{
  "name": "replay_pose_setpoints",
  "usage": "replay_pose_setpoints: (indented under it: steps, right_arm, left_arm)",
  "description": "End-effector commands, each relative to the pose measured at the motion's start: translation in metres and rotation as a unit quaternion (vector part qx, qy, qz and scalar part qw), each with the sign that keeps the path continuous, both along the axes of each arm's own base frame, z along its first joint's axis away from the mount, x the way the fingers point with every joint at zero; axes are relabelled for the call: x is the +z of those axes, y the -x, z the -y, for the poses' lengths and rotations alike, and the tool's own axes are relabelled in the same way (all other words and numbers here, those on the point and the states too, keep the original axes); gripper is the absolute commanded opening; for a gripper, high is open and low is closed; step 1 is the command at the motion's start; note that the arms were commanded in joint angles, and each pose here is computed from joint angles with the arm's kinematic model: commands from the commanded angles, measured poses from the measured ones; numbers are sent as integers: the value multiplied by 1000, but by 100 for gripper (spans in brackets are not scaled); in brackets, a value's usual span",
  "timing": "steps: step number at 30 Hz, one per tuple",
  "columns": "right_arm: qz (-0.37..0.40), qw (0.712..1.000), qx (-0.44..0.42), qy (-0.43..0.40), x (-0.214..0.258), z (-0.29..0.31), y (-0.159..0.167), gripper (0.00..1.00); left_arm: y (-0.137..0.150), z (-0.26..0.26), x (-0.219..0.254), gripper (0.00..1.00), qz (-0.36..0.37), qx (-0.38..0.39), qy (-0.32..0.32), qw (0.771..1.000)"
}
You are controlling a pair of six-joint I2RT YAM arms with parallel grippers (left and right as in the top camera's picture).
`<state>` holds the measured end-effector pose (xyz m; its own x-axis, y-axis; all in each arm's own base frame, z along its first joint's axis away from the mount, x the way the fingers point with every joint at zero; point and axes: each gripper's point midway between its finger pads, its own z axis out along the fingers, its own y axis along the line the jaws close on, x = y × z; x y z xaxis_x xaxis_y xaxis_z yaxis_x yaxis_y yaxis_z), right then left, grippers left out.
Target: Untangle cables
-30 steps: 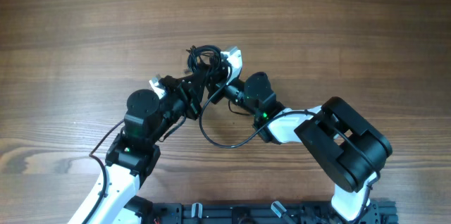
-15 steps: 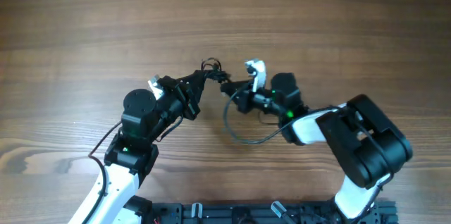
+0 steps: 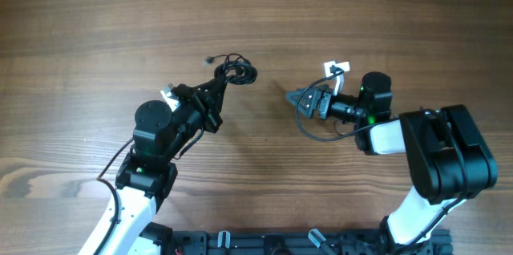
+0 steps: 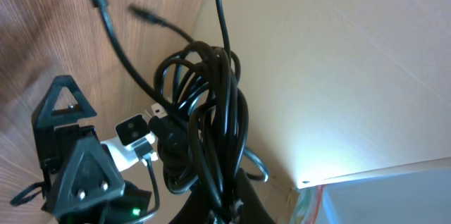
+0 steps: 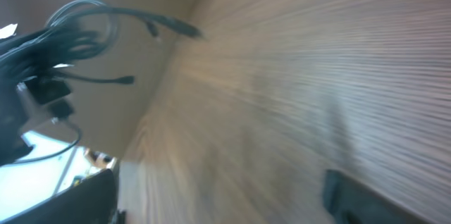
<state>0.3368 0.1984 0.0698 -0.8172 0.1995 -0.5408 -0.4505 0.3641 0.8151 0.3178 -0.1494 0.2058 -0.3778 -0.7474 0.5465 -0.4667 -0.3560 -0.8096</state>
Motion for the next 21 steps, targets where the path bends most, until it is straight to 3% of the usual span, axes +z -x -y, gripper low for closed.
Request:
replay_pose_setpoints:
  steps: [1,5,9,11,13,14,15,18,20,21]
  right_arm:
    - [13,997,74,-18,8,-34,28,100]
    - [68,993,99,-14,19,-76,44,100]
    - [161,981,-51,91,6,-98,12,99]
    - [217,962,-99,135,11,-110,5,89]
    - [273,945,-94,153,23,-129,8,78]
    - [303,934,-96,161,32,-139,7,42]
    - [303,932,-109,165,35,-140,2,40]
    - [307,928,-127,168,43,-144,-11,51]
    - [315,928,-128,154,53,-152,-18,49]
    - [311,930,-131,146,57,-155,-20,43]
  left_arm:
    - [-3,-3,12,4,-27,26,66,997]
    - [-3,-3,12,4,-27,26,66,997]
    - [-3,-3,12,4,-28,24,66,997]
    - [-3,-3,12,4,-28,24,66,997]
    - [-2,-2,12,4,-28,22,67,997]
    - [-1,0,12,4,-29,17,68,997]
    - [-1,0,12,4,-29,15,68,997]
    - [-1,1,12,4,-29,13,68,997]
    - [-1,1,12,4,-30,13,68,997]
    - [-1,1,12,4,-30,14,68,997]
